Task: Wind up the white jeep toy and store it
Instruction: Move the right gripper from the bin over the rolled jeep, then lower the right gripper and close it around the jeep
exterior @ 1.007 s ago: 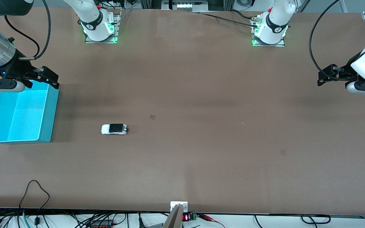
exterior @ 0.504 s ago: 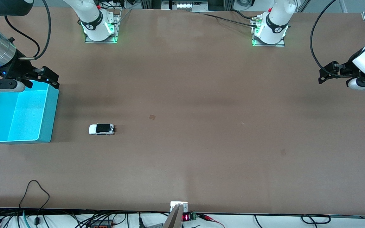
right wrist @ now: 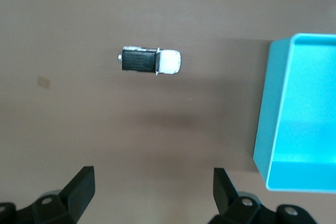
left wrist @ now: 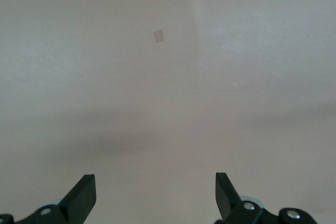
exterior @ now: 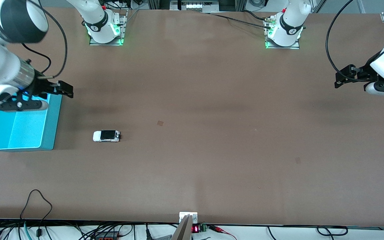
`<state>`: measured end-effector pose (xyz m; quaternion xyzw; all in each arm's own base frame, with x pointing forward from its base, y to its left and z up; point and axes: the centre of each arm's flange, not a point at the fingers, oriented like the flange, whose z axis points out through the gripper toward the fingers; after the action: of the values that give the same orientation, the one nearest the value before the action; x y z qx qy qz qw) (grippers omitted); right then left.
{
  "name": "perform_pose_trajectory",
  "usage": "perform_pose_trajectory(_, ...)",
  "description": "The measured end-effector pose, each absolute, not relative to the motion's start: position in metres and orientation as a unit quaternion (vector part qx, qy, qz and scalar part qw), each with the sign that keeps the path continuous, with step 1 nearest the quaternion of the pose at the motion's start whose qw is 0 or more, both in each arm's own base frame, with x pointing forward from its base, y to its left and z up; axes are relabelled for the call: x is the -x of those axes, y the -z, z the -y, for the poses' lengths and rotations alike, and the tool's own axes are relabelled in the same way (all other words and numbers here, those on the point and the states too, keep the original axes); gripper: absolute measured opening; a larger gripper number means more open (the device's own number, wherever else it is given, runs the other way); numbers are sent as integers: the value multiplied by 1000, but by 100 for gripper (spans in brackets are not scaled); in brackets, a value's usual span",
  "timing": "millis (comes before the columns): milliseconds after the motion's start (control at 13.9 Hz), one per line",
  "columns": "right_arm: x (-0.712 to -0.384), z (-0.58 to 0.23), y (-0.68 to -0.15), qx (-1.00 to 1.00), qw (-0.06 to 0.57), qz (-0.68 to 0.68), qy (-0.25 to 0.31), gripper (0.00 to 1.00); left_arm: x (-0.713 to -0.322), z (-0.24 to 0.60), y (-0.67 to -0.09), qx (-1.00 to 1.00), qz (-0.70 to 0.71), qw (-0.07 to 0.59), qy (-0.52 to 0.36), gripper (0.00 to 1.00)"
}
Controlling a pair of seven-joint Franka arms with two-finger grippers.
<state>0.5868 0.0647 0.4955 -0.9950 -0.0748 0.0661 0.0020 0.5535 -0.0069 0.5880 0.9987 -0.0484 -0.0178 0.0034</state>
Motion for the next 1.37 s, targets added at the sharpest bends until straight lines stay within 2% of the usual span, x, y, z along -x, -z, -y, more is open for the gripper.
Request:
perform_pose_trajectory(432,-617,-109,-395,926,30,366,-86,100,-553,8,-588,-999,49,3,18,100)
perform_pose_trajectory(719,-643,-113,-318,840,42,538,-53,100,-553,7,-587,-999,49,3,18,100)
perform_pose_trajectory(935,-652,-114,-272,794,44,606,-38,100,-553,7,-587,-999,49,3,19,100)
perform_pose_trajectory(1367,-660,-115,-237,747,36,663,-12,100,-553,4,-587,-999,46,4,19,100)
